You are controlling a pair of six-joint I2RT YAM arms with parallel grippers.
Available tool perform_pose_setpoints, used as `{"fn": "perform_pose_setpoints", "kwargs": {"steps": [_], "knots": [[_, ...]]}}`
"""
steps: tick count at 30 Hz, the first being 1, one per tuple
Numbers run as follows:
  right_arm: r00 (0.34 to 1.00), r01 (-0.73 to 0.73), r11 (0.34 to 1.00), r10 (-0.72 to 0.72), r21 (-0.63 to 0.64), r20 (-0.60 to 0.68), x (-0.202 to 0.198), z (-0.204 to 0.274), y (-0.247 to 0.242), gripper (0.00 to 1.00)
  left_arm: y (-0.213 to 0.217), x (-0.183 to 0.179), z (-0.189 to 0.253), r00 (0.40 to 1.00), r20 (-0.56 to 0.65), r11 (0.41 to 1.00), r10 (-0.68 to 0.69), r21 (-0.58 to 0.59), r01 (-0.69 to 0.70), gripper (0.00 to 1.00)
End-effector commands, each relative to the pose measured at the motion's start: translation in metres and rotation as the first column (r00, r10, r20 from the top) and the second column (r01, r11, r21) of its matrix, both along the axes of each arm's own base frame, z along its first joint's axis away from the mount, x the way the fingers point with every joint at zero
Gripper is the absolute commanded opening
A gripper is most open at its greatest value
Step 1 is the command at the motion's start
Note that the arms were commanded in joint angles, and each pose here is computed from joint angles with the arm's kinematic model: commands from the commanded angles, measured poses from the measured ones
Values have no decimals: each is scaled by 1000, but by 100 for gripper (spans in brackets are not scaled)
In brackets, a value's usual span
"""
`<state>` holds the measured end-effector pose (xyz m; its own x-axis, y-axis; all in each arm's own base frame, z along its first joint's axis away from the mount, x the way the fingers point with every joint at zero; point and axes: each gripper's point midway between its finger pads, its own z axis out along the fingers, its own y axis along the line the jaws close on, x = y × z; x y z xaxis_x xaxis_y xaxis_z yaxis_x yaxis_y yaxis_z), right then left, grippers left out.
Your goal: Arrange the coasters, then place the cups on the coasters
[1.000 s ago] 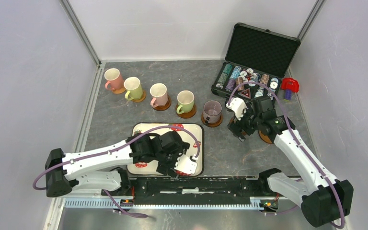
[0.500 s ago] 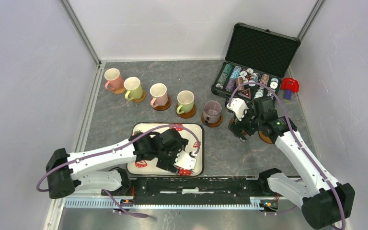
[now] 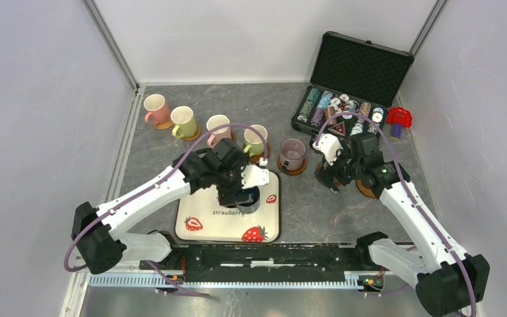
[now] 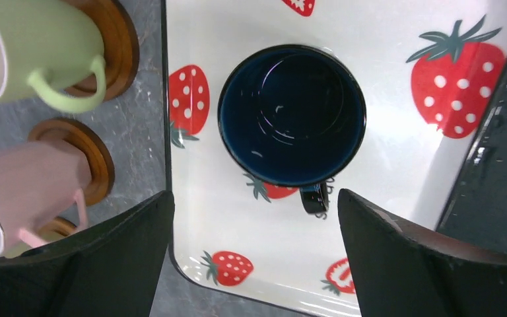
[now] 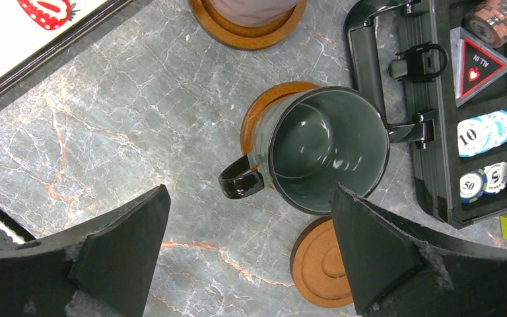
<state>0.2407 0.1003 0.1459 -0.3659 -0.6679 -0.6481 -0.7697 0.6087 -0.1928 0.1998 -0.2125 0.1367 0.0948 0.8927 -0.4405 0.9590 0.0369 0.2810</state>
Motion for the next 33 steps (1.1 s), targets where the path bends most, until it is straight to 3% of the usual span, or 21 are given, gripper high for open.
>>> {"fn": "perform_pose_setpoints", "kwargs": {"steps": [1,6,11,19,21,25,33], "knots": [[997,15,1000,-16,22,75,11,14,1,98,14,-27,16,969,-214,991,120,-33,-130,97],[990,39,993,-54,114,132,20,37,11,98,35,-45,-7,939,-291,983,181,73,-167,93],[980,58,978,-94,201,177,34,66,21,98,35,-34,-28,939,-256,973,229,85,-214,90],[960,172,936,-229,306,161,58,93,18,98,9,1,-50,912,-183,920,367,-73,-385,75],[956,195,929,-252,314,152,62,94,15,98,5,3,-52,910,-180,912,374,-108,-396,70],[940,236,917,-299,320,163,73,99,3,98,4,2,-62,907,-183,903,379,-143,-406,51],[927,267,904,-335,333,167,75,102,-9,98,1,-3,-56,917,-185,898,353,-208,-388,36]]}}
